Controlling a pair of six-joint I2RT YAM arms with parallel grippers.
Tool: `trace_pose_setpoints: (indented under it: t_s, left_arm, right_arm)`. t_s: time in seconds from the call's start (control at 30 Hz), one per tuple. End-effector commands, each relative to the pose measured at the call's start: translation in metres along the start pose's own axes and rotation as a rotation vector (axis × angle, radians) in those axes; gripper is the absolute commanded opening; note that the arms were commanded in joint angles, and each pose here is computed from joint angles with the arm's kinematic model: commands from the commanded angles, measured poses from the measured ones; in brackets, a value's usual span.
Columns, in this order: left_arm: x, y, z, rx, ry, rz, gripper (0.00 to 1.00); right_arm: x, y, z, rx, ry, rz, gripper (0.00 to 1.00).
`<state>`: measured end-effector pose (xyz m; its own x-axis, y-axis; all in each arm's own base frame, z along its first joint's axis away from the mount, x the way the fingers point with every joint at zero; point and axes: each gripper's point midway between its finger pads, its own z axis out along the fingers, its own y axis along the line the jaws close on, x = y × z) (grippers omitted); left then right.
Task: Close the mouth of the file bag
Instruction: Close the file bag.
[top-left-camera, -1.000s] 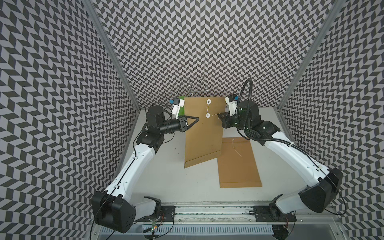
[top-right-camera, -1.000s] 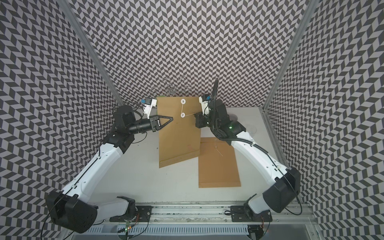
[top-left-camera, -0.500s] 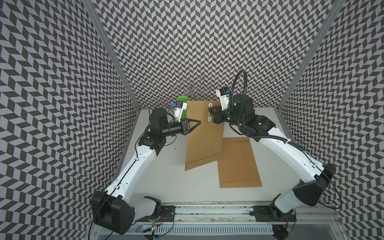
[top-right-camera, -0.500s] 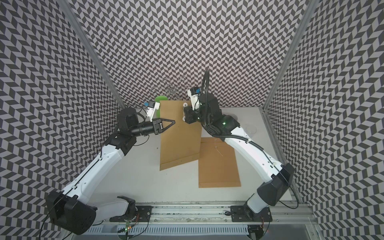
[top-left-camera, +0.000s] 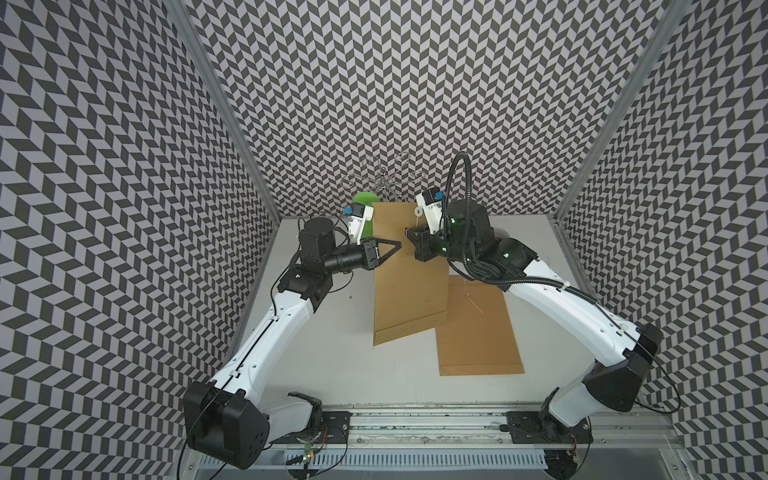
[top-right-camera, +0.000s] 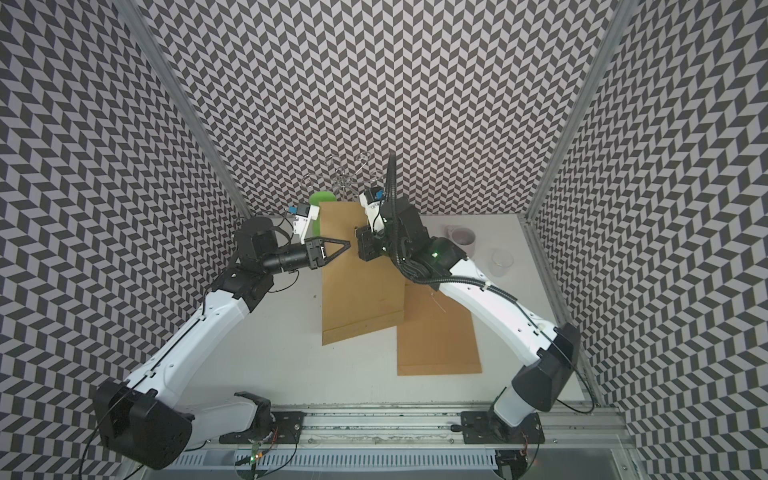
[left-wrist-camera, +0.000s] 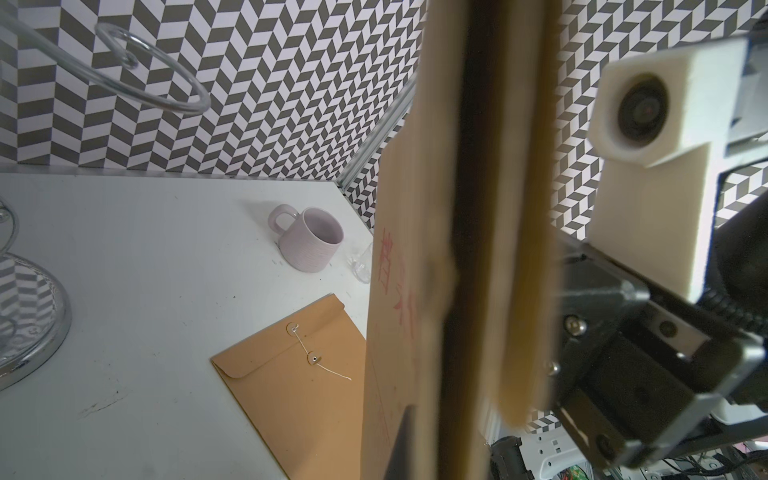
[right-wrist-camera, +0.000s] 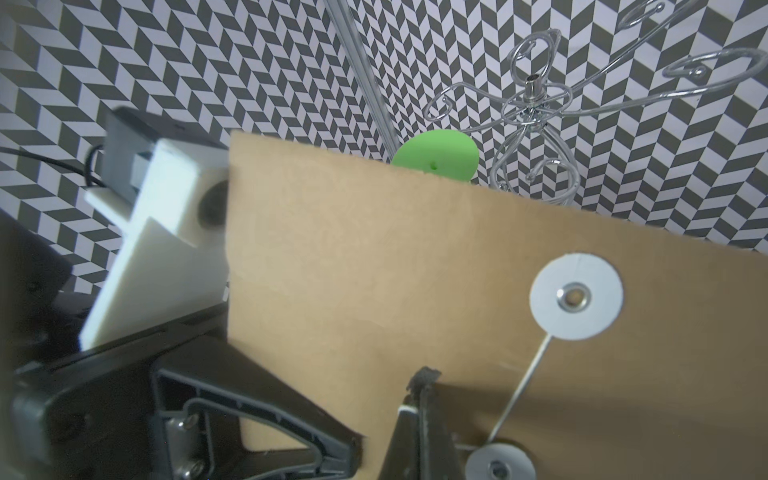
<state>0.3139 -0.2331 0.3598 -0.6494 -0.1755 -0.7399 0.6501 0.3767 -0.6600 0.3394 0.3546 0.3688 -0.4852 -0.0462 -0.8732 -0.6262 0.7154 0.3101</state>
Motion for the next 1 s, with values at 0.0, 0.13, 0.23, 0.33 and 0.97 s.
trace_pose_setpoints:
  t_s: [0.0, 0.13, 0.23, 0.33, 0.97]
  left_arm:
    - [-0.024, -0.021, -0.005, 0.041, -0.052, 0.075, 0.0]
    - [-0.038, -0.021, -0.007, 0.033, -0.078, 0.091, 0.0]
    - [-0.046, -0.023, -0.008, 0.035, -0.094, 0.101, 0.0]
    - [-0.051, -0.025, -0.007, 0.042, -0.097, 0.105, 0.0]
    - [-0.065, -0.023, -0.025, -0.005, -0.134, 0.136, 0.0]
  right_arm:
    - [0.004, 0.026, -0.009, -0.096, -0.006, 0.007, 0.0]
    - [0.024, 0.023, -0.008, -0.088, 0.035, 0.012, 0.0]
    - [0.032, 0.017, -0.011, -0.072, 0.041, 0.016, 0.0]
    - [0.036, 0.015, -0.011, -0.062, 0.048, 0.016, 0.0]
    - [0.066, -0.021, -0.011, -0.004, 0.101, 0.036, 0.11]
